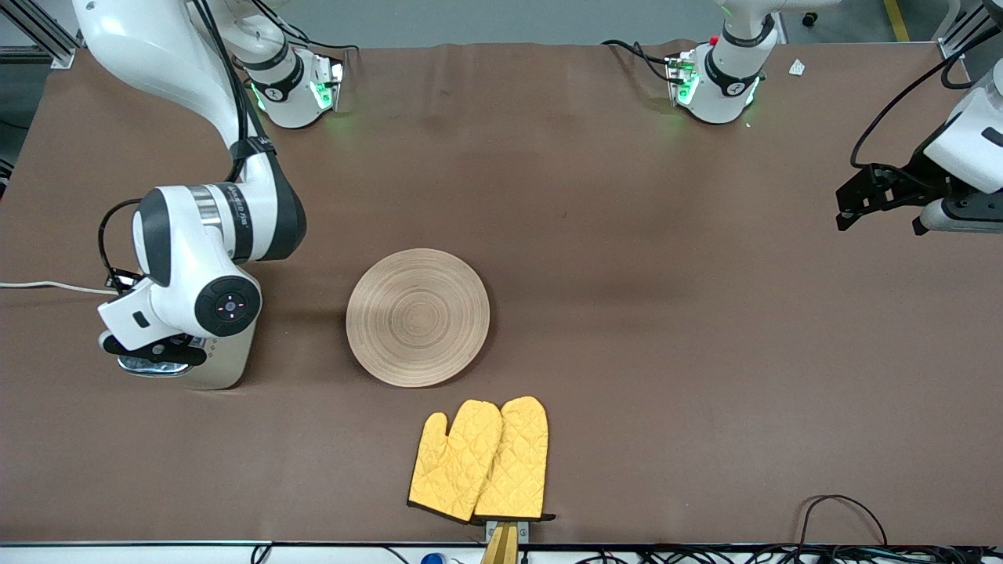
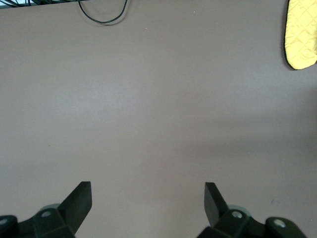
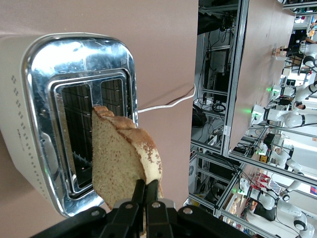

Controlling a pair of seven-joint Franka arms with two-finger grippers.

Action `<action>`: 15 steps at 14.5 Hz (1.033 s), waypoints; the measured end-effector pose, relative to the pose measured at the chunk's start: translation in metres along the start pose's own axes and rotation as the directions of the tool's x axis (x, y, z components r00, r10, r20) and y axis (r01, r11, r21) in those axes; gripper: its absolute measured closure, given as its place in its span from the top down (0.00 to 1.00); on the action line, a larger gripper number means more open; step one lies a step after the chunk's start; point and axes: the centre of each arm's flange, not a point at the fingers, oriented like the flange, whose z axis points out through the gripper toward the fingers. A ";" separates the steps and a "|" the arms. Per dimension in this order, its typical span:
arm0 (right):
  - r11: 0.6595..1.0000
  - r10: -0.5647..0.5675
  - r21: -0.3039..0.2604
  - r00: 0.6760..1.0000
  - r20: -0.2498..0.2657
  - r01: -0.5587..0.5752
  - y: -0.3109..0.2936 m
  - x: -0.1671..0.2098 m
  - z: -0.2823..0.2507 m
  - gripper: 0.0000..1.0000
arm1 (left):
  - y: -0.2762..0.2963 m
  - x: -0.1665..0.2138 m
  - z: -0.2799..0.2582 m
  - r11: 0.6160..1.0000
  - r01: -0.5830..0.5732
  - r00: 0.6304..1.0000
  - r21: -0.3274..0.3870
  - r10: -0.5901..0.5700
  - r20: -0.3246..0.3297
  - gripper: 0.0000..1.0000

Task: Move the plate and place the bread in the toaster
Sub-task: 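Lower the bread slice into the toaster slot with the right gripper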

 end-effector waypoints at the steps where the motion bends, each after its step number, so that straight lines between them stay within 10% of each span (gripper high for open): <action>1: 1.000 -0.005 0.000 1.000 -0.004 0.005 -0.003 -0.002 -0.003 0.04 | 0.000 0.000 0.000 1.000 0.000 1.000 0.000 0.000 0.000 1.00; 15: 0.997 -0.059 0.049 0.998 -0.001 0.059 -0.033 -0.015 -0.017 0.04 | 0.000 0.000 0.000 1.000 0.000 1.000 0.000 0.000 0.000 1.00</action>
